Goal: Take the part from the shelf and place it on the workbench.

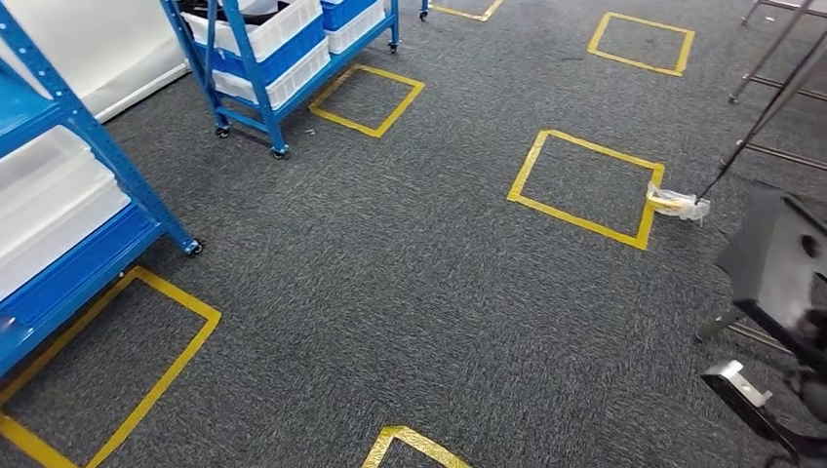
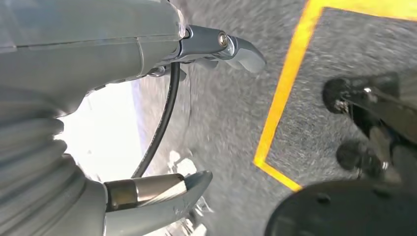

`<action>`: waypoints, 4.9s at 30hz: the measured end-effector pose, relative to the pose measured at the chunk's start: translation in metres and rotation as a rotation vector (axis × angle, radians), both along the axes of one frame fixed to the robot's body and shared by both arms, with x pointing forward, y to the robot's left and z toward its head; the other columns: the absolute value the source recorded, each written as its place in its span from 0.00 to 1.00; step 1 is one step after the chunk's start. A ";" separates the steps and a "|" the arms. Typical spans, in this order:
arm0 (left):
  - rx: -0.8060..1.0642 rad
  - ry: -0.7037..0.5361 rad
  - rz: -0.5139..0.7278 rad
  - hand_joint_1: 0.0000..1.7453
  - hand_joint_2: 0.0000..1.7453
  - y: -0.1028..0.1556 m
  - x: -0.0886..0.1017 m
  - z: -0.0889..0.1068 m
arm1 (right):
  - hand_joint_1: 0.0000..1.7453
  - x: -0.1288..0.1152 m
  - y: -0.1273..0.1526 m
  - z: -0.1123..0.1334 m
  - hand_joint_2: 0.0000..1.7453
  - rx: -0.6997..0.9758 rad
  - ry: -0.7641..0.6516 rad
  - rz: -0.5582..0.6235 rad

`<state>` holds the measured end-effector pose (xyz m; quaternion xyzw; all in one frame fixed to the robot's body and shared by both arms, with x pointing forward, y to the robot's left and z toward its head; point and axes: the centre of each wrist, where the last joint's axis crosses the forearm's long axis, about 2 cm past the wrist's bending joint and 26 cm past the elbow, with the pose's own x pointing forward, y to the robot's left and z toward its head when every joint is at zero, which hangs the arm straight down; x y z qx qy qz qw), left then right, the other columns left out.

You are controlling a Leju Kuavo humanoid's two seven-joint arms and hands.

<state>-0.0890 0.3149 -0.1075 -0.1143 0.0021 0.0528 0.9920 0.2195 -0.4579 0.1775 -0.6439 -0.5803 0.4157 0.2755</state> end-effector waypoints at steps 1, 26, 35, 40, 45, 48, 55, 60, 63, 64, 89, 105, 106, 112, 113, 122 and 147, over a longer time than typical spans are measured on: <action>-0.004 -0.006 -0.031 0.00 1.00 0.007 0.005 0.000 | 1.00 0.020 0.007 0.001 1.00 0.001 -0.003 0.020; 0.012 -0.029 -0.254 0.00 1.00 0.046 0.039 0.001 | 1.00 0.160 0.070 0.018 1.00 -0.066 0.087 0.121; 0.016 -0.032 -0.247 0.00 1.00 0.047 0.040 0.000 | 1.00 0.173 0.058 0.050 1.00 -0.084 0.035 0.097; 0.014 -0.027 -0.242 0.00 1.00 0.046 0.037 0.001 | 1.00 0.173 0.053 0.054 1.00 -0.084 0.031 0.089; 0.014 -0.024 -0.243 0.00 1.00 0.046 0.036 0.001 | 1.00 0.171 0.051 0.052 1.00 -0.084 0.041 0.086; 0.017 -0.022 -0.242 0.00 1.00 0.048 0.035 0.001 | 1.00 0.171 0.046 0.052 1.00 -0.092 0.053 0.075; 0.016 -0.023 -0.242 0.00 1.00 0.050 0.035 0.001 | 1.00 0.168 0.017 0.054 1.00 -0.114 0.137 -0.002; 0.017 -0.022 -0.253 0.00 1.00 0.052 0.036 0.002 | 1.00 0.164 0.005 0.044 1.00 -0.114 0.183 -0.039; 0.021 -0.023 -0.254 0.00 1.00 0.055 0.036 0.002 | 1.00 0.162 -0.003 0.043 1.00 -0.110 0.195 -0.060; 0.022 -0.024 -0.253 0.00 1.00 0.056 0.036 0.002 | 1.00 0.160 -0.006 0.041 1.00 -0.107 0.203 -0.068; 0.024 -0.038 -0.235 0.00 1.00 0.062 0.037 0.003 | 1.00 0.133 -0.046 -0.022 1.00 -0.052 0.423 -0.200; 0.025 -0.046 -0.228 0.00 0.75 0.060 0.041 0.003 | 0.00 0.134 -0.038 -0.043 0.00 -0.063 0.496 -0.236; 0.025 -0.047 -0.227 0.00 0.50 0.060 0.041 0.002 | 0.00 0.135 -0.037 -0.045 0.00 -0.062 0.508 -0.236; 0.024 -0.051 -0.224 0.00 0.00 0.059 0.043 0.002 | 0.00 0.144 -0.026 -0.048 0.00 -0.045 0.512 -0.216; 0.024 -0.051 -0.224 0.00 0.00 0.059 0.043 0.002 | 0.00 0.146 -0.023 -0.048 0.00 -0.041 0.505 -0.205; 0.019 -0.053 -0.225 0.00 0.00 0.055 0.044 0.002 | 0.00 0.159 -0.001 -0.042 0.00 -0.013 0.459 -0.135; 0.018 -0.049 -0.211 0.00 0.00 0.050 0.043 0.001 | 0.00 0.132 0.068 -0.023 0.00 -0.125 0.197 0.222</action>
